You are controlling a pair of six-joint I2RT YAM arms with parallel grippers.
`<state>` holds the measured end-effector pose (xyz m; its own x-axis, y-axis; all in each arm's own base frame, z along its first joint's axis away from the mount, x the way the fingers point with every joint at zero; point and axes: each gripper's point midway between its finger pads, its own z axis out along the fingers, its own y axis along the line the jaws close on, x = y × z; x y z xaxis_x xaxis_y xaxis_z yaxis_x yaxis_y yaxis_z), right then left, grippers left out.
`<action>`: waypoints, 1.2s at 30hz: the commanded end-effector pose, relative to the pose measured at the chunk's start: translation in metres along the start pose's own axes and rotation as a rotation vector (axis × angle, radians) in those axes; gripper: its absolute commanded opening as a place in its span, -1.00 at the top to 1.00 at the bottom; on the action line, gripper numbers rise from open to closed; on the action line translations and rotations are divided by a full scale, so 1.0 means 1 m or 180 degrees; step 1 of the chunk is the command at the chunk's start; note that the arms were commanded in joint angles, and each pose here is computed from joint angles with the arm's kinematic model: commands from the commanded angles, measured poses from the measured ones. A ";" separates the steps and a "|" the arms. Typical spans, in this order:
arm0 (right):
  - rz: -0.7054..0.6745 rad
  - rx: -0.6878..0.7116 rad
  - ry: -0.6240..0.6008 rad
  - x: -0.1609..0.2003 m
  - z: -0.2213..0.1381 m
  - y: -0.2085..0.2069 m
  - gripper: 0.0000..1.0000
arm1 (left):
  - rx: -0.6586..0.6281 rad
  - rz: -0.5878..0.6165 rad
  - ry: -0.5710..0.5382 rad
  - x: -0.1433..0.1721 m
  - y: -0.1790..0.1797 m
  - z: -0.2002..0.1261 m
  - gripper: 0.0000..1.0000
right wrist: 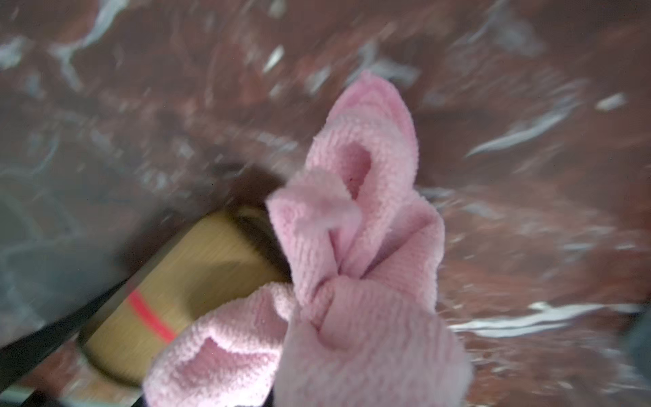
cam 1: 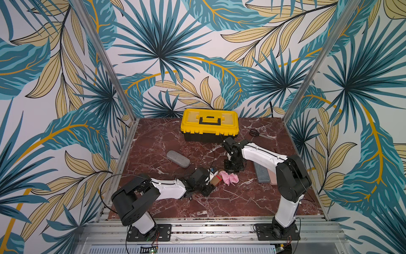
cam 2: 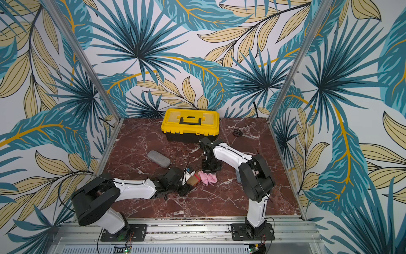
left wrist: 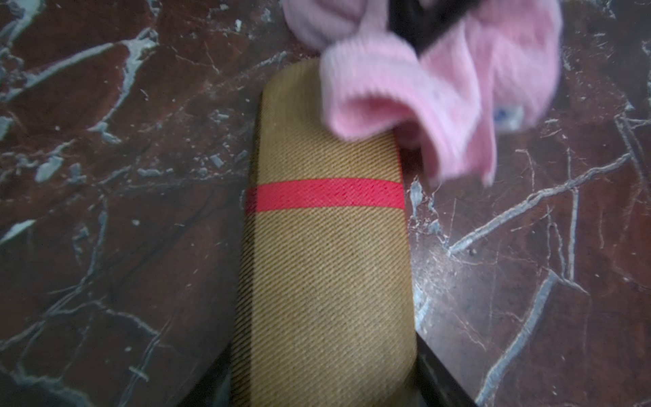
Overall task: Wipe the eyeglass case
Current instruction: Wipe the dirt from the eyeglass case.
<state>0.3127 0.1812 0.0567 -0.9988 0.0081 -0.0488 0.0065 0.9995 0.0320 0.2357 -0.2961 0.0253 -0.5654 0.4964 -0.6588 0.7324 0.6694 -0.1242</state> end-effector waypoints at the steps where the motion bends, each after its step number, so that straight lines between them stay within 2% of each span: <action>1: -0.0269 0.0603 -0.0192 -0.015 -0.013 -0.027 1.00 | 0.0051 0.0053 0.0065 0.010 -0.003 -0.001 0.03; 6: -0.0383 -0.0030 -0.0079 0.014 -0.031 0.023 1.00 | 0.0021 0.0059 -0.0005 0.006 -0.002 -0.004 0.10; 10: -0.0233 -0.0691 0.0188 0.037 -0.022 0.066 1.00 | 0.0021 0.0062 -0.0102 0.001 -0.002 -0.006 0.14; 12: -0.0186 -0.0855 0.0328 0.041 -0.012 0.077 1.00 | -0.0002 0.0083 -0.0134 0.000 -0.002 -0.007 0.15; 14: -0.0230 -0.0716 0.0358 0.036 0.000 0.068 1.00 | -0.0066 0.0127 -0.0164 0.001 -0.001 -0.009 0.15; 17: -0.0164 -0.0140 0.0333 0.016 0.015 0.015 1.00 | -0.0133 0.0221 -0.0230 0.002 -0.003 -0.013 0.16; 19: -0.0256 0.0453 0.0191 -0.003 0.011 -0.022 1.00 | -0.0182 0.0286 -0.0296 0.002 -0.005 -0.015 0.18; 21: -0.0428 0.0836 0.0056 -0.014 -0.003 -0.032 1.00 | -0.0317 0.0388 -0.0321 0.001 -0.004 -0.015 0.19; 23: -0.0537 0.0674 -0.0035 -0.016 -0.014 -0.012 1.00 | -0.0399 0.0493 -0.0331 0.001 -0.006 -0.016 0.19; 26: -0.0579 -0.0002 0.0068 -0.001 -0.019 0.040 1.00 | -0.0470 0.0532 -0.0336 0.001 -0.005 -0.015 0.20; 28: -0.0505 -0.0422 0.0182 0.010 -0.016 0.070 1.00 | -0.0487 0.0533 -0.0349 0.000 -0.004 -0.016 0.20; 31: -0.0382 -0.0855 0.0386 0.023 -0.005 0.090 1.00 | -0.0524 0.0509 -0.0377 -0.003 -0.003 -0.018 0.23; 33: -0.0349 -0.0762 0.0449 0.025 0.007 0.077 1.00 | -0.0539 0.0507 -0.0376 -0.003 -0.003 -0.019 0.26; 35: -0.0320 -0.0290 0.0397 0.013 0.018 0.039 1.00 | -0.0535 0.0515 -0.0380 -0.002 -0.004 -0.020 0.27; 36: -0.0368 0.0091 0.0320 0.004 0.018 0.016 1.00 | -0.0540 0.0520 -0.0383 -0.002 -0.004 -0.020 0.28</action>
<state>0.3116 0.2448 0.0604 -0.9924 -0.1220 -0.0130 -0.1223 0.9743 0.1893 0.2203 -0.2891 0.0289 -0.4201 0.5703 -0.7058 0.7493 0.6568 0.0847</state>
